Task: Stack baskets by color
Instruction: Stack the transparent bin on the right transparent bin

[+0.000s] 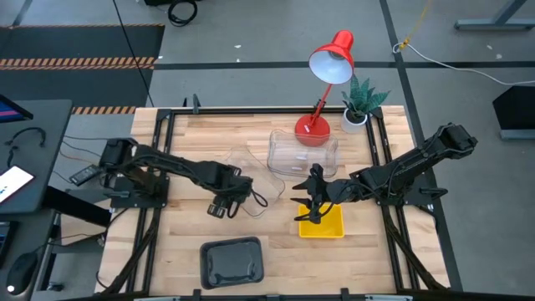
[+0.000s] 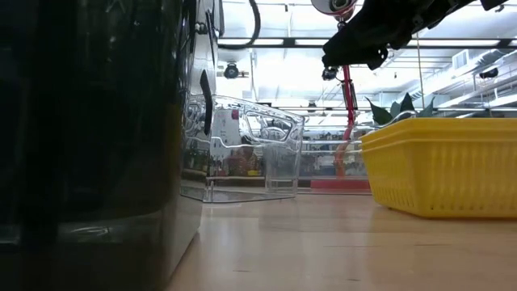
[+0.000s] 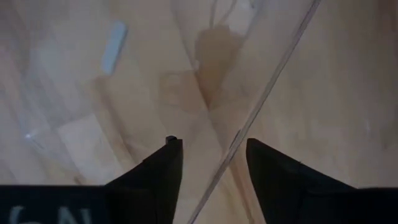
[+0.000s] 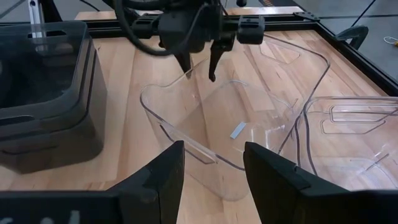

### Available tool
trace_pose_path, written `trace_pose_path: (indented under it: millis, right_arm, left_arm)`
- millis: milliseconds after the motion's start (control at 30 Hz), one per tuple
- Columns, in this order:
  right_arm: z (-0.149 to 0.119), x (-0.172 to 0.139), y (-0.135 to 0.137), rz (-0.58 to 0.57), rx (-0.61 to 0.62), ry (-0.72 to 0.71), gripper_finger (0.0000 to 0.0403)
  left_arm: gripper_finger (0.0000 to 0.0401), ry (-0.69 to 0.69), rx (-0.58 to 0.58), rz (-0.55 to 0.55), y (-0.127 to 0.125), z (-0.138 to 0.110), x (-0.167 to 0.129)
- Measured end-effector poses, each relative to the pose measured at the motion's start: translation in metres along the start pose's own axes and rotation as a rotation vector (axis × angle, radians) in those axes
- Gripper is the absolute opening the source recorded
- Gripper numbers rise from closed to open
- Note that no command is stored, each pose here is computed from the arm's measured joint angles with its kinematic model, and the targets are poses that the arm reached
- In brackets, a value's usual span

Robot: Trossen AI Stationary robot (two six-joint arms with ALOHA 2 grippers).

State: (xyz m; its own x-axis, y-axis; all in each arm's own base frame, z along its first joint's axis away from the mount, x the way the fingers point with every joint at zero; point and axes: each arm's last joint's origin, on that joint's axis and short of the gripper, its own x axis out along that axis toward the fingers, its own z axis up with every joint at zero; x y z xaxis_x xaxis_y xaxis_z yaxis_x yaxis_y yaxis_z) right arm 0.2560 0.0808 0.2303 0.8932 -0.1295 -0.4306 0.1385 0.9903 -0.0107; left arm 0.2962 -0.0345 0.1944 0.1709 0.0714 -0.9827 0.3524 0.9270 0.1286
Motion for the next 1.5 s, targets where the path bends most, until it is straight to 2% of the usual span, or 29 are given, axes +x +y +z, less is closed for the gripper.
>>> trace_pose_path:
  millis: [233,433,500,600,733,1133,1233,1400,1500]
  right_arm:
    - [0.000,0.000,0.000,0.001,0.000,-0.002,0.0170]
    - [-0.001,0.000,0.000,-0.001,-0.003,0.006,0.0170]
    - [-0.001,-0.001,0.000,-0.003,-0.006,0.012,0.0170]
    - [-0.001,-0.007,-0.004,-0.055,0.007,0.044,0.0170]
    - [-0.001,-0.019,-0.014,-0.192,0.073,0.100,0.0167]
    - [0.004,-0.060,-0.035,-0.396,0.252,0.025,0.0166]
    - [0.000,-0.065,-0.037,-0.429,0.263,0.036,0.0166]
    - [0.000,-0.066,-0.034,-0.423,0.257,0.036,0.0166]
    - [0.000,-0.071,-0.033,-0.433,0.247,0.018,0.0166]
  left_arm:
    - [0.0117,0.064,0.005,-0.022,-0.001,-0.002,0.009]
    - [0.0028,0.077,0.015,-0.042,-0.002,-0.003,0.007]
    - [0.0011,0.087,0.006,-0.055,-0.002,-0.002,0.003]
    - [0.0011,0.123,-0.023,-0.073,-0.002,-0.001,-0.007]
    - [0.0006,0.160,-0.032,-0.083,-0.005,0.003,-0.027]
    - [0.0006,0.005,0.016,-0.025,-0.011,0.021,-0.085]
    - [0.0007,-0.036,0.012,0.035,-0.007,0.027,-0.097]
    - [0.0007,-0.154,0.015,0.204,0.003,0.040,-0.108]
    - [0.0007,-0.212,0.005,0.235,0.010,0.046,-0.108]
